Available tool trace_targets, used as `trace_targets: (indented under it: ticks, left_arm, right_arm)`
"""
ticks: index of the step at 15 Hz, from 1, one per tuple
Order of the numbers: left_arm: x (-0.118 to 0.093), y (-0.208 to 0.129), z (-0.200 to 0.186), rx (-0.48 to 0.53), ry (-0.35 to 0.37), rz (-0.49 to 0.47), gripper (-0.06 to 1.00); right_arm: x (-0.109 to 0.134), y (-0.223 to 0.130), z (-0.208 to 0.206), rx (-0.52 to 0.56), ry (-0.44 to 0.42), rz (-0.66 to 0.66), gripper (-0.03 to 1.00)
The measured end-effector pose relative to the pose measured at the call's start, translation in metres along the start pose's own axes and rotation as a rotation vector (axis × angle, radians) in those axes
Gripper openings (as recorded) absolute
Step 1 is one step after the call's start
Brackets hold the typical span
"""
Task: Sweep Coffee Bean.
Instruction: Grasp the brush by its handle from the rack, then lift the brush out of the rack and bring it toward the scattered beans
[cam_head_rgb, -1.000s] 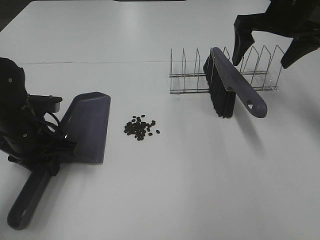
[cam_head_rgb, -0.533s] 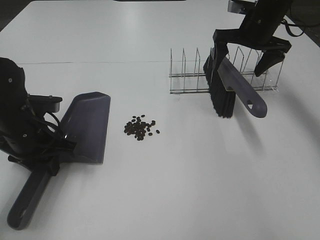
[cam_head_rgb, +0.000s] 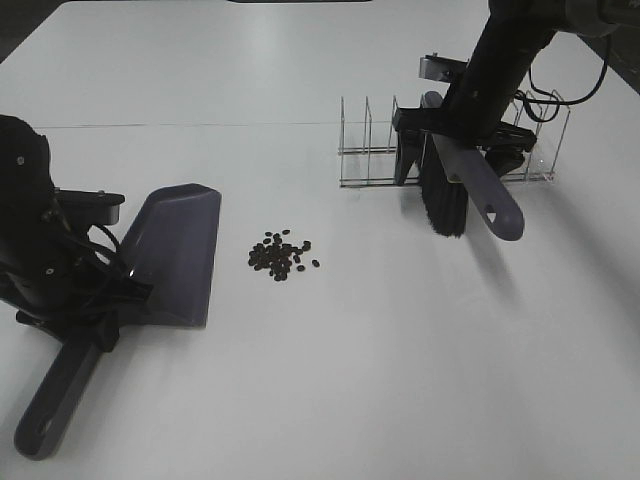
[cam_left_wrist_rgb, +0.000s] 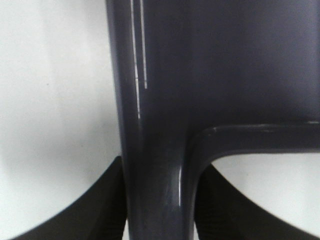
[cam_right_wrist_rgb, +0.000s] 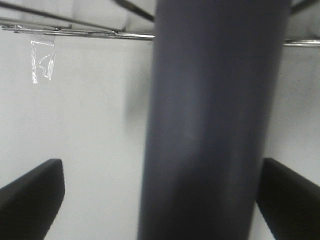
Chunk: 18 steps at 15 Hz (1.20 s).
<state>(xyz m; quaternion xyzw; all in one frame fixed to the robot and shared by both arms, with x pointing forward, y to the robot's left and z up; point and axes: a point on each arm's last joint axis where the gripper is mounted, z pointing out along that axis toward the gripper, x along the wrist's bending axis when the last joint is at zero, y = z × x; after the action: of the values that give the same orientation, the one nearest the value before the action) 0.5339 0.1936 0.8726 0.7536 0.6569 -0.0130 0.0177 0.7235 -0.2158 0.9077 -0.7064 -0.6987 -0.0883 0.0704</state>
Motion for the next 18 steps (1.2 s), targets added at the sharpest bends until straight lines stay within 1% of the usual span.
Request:
trace_targets:
  ticks: [1,2,3,4,6,7,9,15,17,18]
  left_arm:
    - [0.000,0.000,0.000,0.000,0.001,0.001,0.35]
    - [0.000,0.000,0.000,0.000,0.001,0.002,0.35]
    - [0.000,0.000,0.000,0.000,0.002,0.002,0.35]
    - [0.000,0.000,0.000,0.000,0.002,0.002,0.35]
    - [0.000,0.000,0.000,0.000,0.002,0.002,0.35]
    - [0.000,0.000,0.000,0.000,0.002,0.002,0.35]
    - [0.000,0.000,0.000,0.000,0.002,0.002,0.35]
    - [0.000,0.000,0.000,0.000,0.002,0.002,0.35]
    - [0.000,0.000,0.000,0.000,0.002,-0.006,0.35]
    - [0.000,0.000,0.000,0.002,0.003,-0.014,0.35]
  right_arm:
    - [0.000,0.000,0.000,0.000,0.000,-0.001,0.88]
    - [0.000,0.000,0.001,0.002,-0.002,-0.003,0.82]
    - [0.000,0.000,0.001,0.002,-0.002,-0.004,0.70]
    - [0.000,0.000,0.001,0.002,-0.003,-0.005,0.62]
    - [-0.001,0.000,0.001,0.003,-0.013,-0.006,0.34]
    - [-0.003,0.000,0.001,0.001,-0.029,-0.010,0.28]
    - [-0.004,0.000,0.001,0.001,-0.044,-0.016,0.28]
    - [-0.004,0.000,0.000,-0.002,-0.046,-0.018,0.28]
    - [-0.004,-0.003,-0.007,-0.003,-0.051,-0.017,0.28]
    - [-0.002,-0.007,-0.018,-0.016,-0.060,-0.020,0.28]
